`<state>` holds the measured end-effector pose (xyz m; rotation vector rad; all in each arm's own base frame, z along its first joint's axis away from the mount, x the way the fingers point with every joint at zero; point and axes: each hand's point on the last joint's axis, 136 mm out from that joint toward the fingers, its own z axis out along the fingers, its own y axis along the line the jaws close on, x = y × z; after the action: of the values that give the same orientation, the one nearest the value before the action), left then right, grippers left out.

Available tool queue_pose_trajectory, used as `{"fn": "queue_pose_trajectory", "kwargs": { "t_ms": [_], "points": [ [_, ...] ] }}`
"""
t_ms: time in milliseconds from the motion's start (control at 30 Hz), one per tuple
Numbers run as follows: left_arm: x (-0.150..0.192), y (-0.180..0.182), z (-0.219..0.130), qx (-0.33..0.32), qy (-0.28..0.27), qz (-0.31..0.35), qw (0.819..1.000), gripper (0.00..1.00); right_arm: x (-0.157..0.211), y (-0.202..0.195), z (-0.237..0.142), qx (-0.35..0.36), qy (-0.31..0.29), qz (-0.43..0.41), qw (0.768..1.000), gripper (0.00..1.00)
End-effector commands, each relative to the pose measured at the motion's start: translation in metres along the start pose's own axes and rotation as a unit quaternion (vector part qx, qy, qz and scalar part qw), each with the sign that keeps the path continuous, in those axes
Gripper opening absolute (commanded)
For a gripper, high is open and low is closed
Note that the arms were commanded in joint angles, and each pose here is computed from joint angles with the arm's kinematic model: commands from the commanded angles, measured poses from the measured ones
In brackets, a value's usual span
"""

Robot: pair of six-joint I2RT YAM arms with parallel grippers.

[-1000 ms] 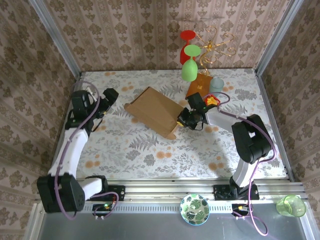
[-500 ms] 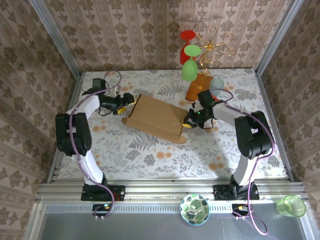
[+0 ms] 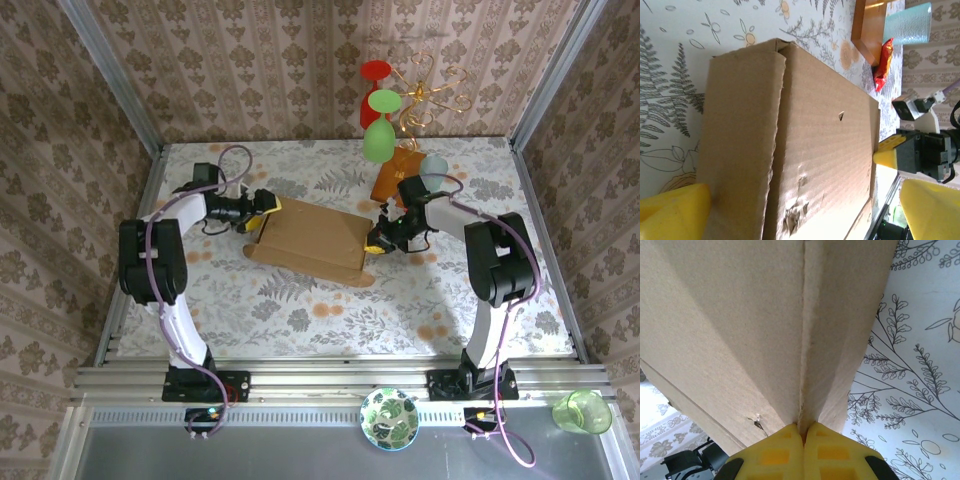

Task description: Fold the paper box

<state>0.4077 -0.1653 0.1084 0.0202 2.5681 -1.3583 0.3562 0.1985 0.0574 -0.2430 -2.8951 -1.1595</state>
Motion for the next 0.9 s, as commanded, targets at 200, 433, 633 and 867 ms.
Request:
{"fn": "queue_pose_trajectory", "kwargs": {
  "t_ms": [200,433,633,867],
  "points": [
    [0.011,0.038,-0.024,-0.069,-0.015,-0.021,0.997,1.00,0.010,-0.039,0.013,0.049,0.039,0.029,0.998,0.00],
    [0.021,0.025,-0.004,-0.005,0.004,-0.030,1.000,1.00,0.009,-0.040,0.011,0.042,0.044,0.029,0.998,0.00],
    [0.017,0.008,0.010,0.033,-0.004,-0.027,0.999,1.00,0.007,-0.039,0.013,0.036,0.044,0.030,0.998,0.00],
    [0.022,-0.003,0.023,0.052,0.013,-0.024,0.998,0.96,0.006,-0.038,0.014,0.032,0.046,0.031,0.998,0.00]
  ]
}}
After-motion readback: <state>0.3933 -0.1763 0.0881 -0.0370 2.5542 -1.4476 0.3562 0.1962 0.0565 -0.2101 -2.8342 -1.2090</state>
